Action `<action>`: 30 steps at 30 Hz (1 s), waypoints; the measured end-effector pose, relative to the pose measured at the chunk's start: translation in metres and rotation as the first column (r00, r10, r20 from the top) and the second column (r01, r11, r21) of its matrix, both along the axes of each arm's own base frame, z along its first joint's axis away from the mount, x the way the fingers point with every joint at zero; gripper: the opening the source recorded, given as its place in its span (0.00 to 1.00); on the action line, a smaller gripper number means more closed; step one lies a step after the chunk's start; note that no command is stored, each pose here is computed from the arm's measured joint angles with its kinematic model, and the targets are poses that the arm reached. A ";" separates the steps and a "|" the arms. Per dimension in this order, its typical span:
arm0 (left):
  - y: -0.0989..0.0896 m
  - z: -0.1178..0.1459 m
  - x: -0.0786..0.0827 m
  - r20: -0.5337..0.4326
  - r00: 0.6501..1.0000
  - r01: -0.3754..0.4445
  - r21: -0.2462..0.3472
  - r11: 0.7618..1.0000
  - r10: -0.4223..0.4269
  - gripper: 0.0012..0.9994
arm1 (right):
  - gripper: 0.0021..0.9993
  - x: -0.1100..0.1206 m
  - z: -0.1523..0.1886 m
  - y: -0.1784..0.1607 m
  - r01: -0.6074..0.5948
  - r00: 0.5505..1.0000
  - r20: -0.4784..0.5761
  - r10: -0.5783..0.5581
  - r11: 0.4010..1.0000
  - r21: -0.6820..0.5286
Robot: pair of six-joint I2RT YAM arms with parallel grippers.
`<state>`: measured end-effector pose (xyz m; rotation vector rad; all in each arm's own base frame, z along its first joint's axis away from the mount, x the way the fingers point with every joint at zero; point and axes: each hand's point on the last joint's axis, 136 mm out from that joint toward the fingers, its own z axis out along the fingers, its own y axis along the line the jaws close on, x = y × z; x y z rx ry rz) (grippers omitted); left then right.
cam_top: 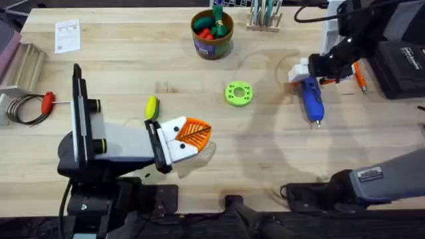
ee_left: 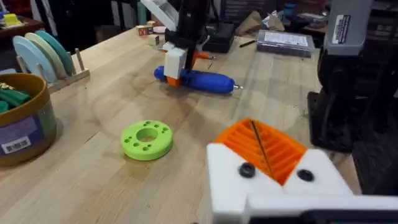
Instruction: Pick up the gripper from the table and insert it into the empty holder that is missing its gripper. Then pick up a screw, insert it into the mounting hole, and use the screwdriver to tighten it. Finally, clean up the table by picking up the vegetable and placing it into the bucket.
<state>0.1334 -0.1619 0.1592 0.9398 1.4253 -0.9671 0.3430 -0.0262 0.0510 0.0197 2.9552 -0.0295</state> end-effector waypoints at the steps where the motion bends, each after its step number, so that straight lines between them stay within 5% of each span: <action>1: 0.000 0.000 0.000 0.000 1.000 0.000 0.000 1.000 0.000 0.01 | 0.88 0.000 0.000 0.000 0.000 1.000 0.000 0.000 1.000 0.000; 23: 0.000 0.000 0.000 0.000 1.000 0.000 0.000 1.000 0.000 0.01 | 0.87 -0.001 -0.014 0.000 0.000 1.000 0.020 0.001 1.000 -0.001; 25: 0.000 0.000 0.000 0.000 1.000 0.000 0.000 1.000 0.000 0.01 | 0.72 -0.001 -0.014 0.000 -0.003 1.000 0.019 0.003 1.000 -0.001; 30: 0.000 0.000 0.000 0.000 1.000 0.000 0.000 1.000 0.000 0.01 | 0.05 -0.002 -0.015 -0.003 -0.007 1.000 0.015 0.007 1.000 -0.016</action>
